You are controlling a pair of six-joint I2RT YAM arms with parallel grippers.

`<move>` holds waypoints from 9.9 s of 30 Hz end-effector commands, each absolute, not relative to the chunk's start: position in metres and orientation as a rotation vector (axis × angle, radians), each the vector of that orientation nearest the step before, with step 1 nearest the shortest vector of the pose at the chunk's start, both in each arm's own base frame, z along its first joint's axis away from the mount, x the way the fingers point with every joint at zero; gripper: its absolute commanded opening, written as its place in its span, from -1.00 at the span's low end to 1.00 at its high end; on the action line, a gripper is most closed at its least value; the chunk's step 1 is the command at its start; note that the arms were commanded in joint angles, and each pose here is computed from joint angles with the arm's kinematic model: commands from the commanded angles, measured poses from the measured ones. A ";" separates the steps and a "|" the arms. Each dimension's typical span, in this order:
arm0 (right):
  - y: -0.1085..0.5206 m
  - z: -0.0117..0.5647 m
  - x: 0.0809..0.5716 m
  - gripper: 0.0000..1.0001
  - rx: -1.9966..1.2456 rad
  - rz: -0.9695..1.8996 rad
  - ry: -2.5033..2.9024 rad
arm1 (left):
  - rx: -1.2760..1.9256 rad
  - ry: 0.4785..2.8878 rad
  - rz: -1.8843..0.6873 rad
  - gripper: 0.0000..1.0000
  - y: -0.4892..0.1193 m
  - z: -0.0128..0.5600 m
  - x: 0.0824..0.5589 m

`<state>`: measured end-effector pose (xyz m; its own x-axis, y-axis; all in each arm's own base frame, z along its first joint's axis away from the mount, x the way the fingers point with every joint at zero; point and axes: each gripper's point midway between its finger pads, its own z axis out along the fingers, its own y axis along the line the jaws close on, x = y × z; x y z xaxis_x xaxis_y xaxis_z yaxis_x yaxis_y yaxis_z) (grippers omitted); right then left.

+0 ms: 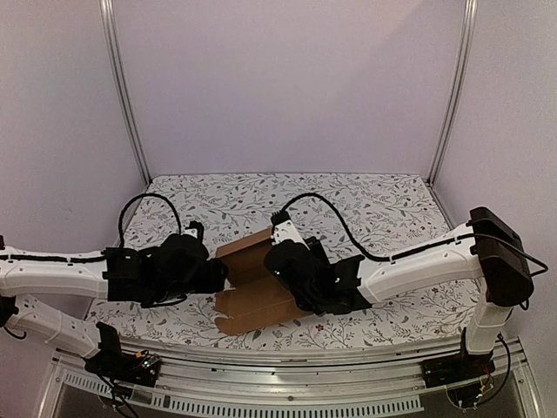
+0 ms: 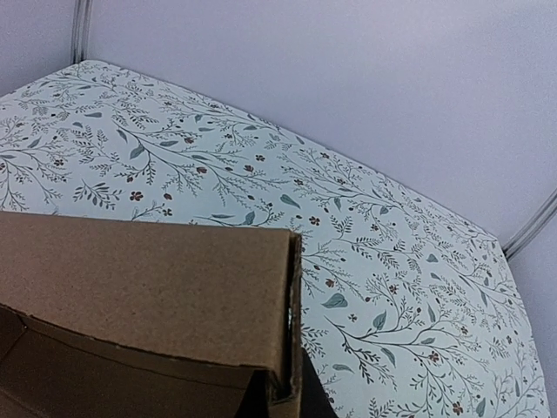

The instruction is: Fold the paper box

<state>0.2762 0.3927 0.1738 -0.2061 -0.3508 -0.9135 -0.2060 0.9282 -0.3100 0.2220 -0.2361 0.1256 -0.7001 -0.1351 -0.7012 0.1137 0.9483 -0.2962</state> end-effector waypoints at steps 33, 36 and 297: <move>0.437 0.097 0.277 -1.00 -0.835 0.605 1.562 | 0.483 2.157 -0.805 -0.13 -0.340 0.204 0.262; 0.439 0.086 0.280 -1.00 -0.834 0.609 1.566 | 0.456 2.179 -0.797 -0.32 -0.343 0.194 0.272; 0.185 0.273 0.227 0.98 -0.671 0.034 2.142 | 1.210 2.364 -0.544 -0.11 -0.452 0.059 0.272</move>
